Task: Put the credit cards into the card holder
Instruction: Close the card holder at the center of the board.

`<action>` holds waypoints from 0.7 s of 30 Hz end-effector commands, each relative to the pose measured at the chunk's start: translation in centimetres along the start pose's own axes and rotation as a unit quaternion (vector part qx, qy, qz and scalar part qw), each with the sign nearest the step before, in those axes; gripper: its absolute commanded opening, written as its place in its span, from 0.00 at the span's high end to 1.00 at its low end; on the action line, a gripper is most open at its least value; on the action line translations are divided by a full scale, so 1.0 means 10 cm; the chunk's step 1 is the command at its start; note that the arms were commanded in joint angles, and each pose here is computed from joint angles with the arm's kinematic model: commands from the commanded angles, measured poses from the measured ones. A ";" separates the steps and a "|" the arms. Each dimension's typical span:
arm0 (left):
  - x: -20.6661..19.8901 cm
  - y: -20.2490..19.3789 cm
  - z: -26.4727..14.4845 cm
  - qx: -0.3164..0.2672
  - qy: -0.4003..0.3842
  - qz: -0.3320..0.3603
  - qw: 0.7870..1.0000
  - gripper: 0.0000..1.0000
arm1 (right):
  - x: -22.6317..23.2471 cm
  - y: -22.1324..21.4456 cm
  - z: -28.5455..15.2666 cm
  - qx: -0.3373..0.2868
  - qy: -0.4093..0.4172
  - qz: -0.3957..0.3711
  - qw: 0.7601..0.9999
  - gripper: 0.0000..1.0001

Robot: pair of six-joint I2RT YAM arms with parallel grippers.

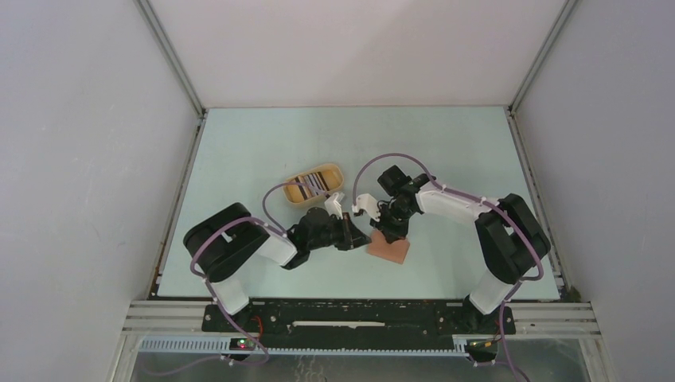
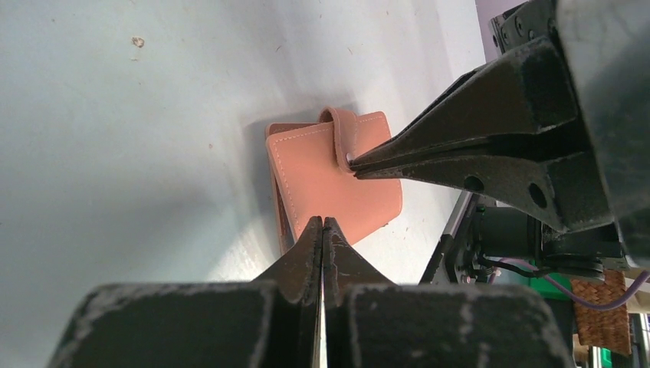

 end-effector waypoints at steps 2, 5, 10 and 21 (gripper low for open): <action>-0.09 0.06 -0.08 -0.029 -0.020 0.007 0.999 1.00 | 0.02 -0.13 0.25 0.055 0.019 0.017 0.998 1.00; -0.09 0.06 -0.11 -0.031 -0.021 0.008 0.999 1.00 | 0.00 -0.14 0.27 0.062 0.019 0.024 0.998 1.00; -0.10 0.05 -0.15 -0.035 -0.022 0.011 0.999 1.00 | -0.02 -0.15 0.31 0.075 0.020 0.034 0.996 1.00; -0.11 0.04 -0.24 -0.044 -0.025 0.019 0.999 1.00 | -0.03 -0.10 0.24 0.051 0.039 0.057 0.996 0.94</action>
Point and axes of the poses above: each gripper's point midway between its finger pads, its own z axis out along the fingers, its own x axis along the line the jaws close on, y = z × x, the point moved 10 cm from there along -z, back along the fingers, and after that the axes turned 9 degrees about -z, right-handed, at the moved point
